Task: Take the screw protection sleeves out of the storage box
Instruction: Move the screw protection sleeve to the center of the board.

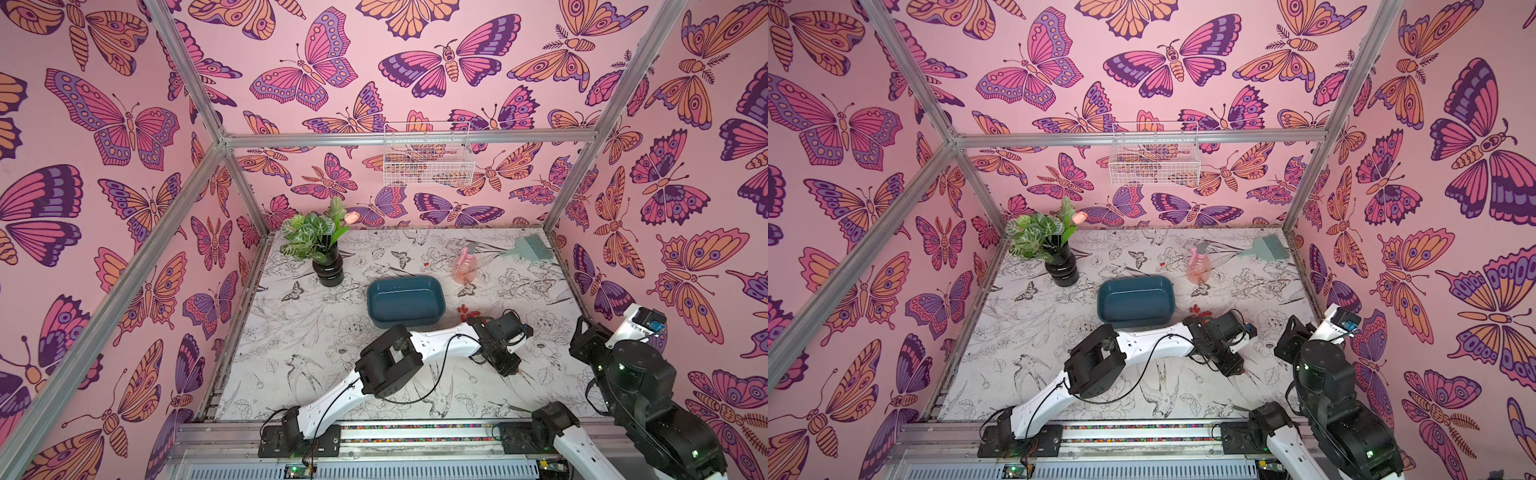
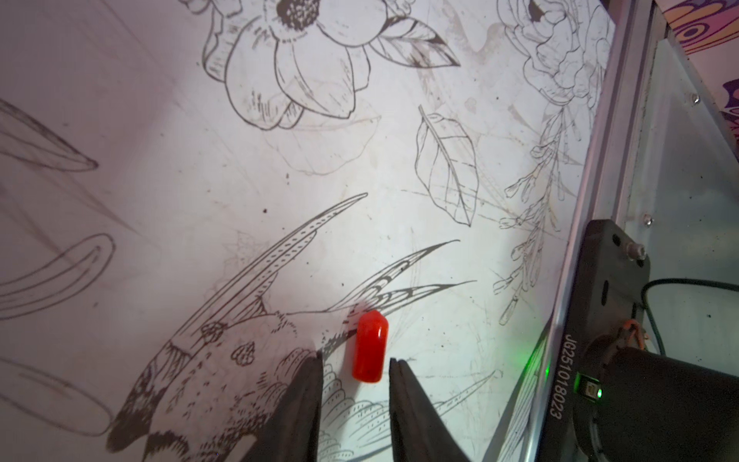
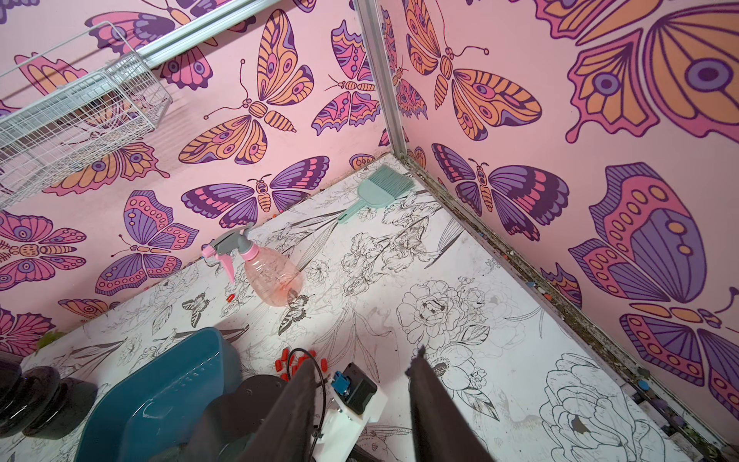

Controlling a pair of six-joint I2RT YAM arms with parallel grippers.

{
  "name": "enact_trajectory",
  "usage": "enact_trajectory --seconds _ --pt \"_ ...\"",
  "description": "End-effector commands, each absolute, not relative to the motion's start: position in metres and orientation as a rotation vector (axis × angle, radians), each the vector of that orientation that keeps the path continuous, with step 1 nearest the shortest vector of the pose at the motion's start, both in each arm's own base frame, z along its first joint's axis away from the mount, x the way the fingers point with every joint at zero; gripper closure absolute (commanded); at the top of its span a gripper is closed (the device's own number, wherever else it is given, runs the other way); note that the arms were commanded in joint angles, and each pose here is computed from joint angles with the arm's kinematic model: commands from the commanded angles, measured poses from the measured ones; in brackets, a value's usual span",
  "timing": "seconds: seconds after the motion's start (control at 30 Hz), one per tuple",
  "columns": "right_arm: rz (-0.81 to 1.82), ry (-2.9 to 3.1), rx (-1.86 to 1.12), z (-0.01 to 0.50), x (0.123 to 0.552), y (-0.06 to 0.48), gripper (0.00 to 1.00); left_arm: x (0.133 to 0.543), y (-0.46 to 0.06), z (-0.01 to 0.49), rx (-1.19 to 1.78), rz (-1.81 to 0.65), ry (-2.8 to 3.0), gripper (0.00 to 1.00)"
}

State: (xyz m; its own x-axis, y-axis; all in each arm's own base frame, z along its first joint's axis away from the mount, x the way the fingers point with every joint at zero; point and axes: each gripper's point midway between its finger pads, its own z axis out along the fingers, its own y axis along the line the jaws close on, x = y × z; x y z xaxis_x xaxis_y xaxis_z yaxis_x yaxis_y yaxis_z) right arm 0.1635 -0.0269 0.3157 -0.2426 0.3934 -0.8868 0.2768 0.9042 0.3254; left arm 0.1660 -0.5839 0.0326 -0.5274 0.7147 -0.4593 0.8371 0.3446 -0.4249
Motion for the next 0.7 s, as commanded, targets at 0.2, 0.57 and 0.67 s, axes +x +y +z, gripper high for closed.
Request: enact_trajectory --seconds 0.2,0.57,0.67 --pt "0.111 1.850 0.498 0.310 0.163 -0.027 0.58 0.166 -0.585 0.018 1.447 -0.902 2.430 0.68" --pt "0.105 1.848 0.499 0.309 0.163 -0.028 0.58 0.162 -0.587 0.012 1.469 -0.900 2.447 0.68" --pt "0.108 1.851 0.499 0.308 0.164 -0.027 0.58 0.159 -0.588 0.009 1.484 -0.896 2.449 0.68"
